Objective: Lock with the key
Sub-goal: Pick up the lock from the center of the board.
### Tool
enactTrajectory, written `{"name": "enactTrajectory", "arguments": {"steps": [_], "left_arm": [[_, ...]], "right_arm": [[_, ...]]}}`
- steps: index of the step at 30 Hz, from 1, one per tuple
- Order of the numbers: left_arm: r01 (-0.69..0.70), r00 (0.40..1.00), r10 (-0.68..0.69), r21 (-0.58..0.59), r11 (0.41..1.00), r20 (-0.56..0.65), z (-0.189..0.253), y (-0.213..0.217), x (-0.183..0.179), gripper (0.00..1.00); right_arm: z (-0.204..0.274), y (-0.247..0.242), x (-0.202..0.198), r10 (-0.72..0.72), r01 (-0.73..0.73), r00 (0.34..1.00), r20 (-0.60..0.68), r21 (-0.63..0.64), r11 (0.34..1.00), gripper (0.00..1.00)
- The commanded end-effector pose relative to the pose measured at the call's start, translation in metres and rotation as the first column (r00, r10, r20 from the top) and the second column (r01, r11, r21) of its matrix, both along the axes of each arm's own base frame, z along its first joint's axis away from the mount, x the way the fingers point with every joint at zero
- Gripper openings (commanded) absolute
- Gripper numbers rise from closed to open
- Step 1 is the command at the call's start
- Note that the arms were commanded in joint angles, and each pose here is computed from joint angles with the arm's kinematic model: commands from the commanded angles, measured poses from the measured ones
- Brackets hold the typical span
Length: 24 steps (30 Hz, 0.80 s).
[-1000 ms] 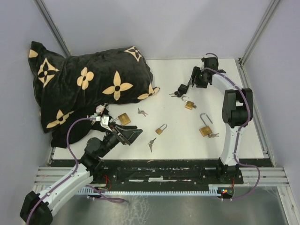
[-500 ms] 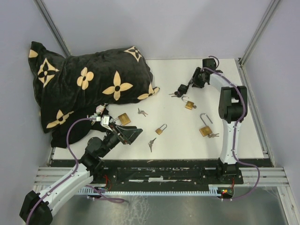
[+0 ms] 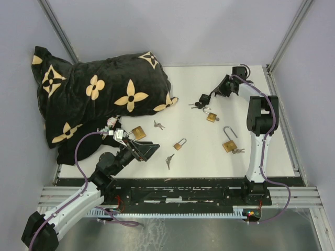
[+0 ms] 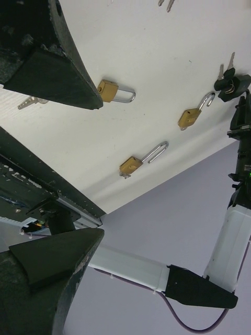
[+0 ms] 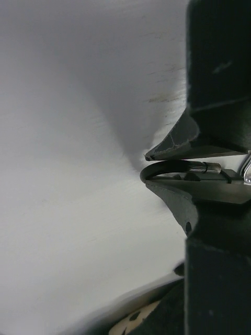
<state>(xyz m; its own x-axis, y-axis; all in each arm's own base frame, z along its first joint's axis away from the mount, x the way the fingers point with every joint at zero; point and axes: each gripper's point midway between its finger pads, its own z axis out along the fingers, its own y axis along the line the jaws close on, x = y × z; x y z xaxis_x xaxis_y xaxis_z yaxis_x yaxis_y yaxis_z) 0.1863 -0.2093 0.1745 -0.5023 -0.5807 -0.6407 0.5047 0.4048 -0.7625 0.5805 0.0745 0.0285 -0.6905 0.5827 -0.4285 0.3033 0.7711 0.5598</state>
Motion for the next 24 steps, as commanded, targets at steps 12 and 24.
{"name": "enactTrajectory", "arguments": {"steps": [12, 24], "left_arm": [[0.002, 1.0, -0.001, -0.037, 0.999, 0.007, 0.01, -0.001, 0.001, 1.0], [0.053, 0.994, -0.043, -0.094, 0.994, 0.102, 0.041, -0.003, -0.009, 1.0]], "right_arm": [[0.064, 0.021, 0.015, 0.033, -0.084, 0.981, 0.193, 0.263, 0.961, 0.01], [0.212, 0.038, -0.011, 0.144, -0.289, 0.847, 0.512, 0.217, 0.932, 0.02]]}}
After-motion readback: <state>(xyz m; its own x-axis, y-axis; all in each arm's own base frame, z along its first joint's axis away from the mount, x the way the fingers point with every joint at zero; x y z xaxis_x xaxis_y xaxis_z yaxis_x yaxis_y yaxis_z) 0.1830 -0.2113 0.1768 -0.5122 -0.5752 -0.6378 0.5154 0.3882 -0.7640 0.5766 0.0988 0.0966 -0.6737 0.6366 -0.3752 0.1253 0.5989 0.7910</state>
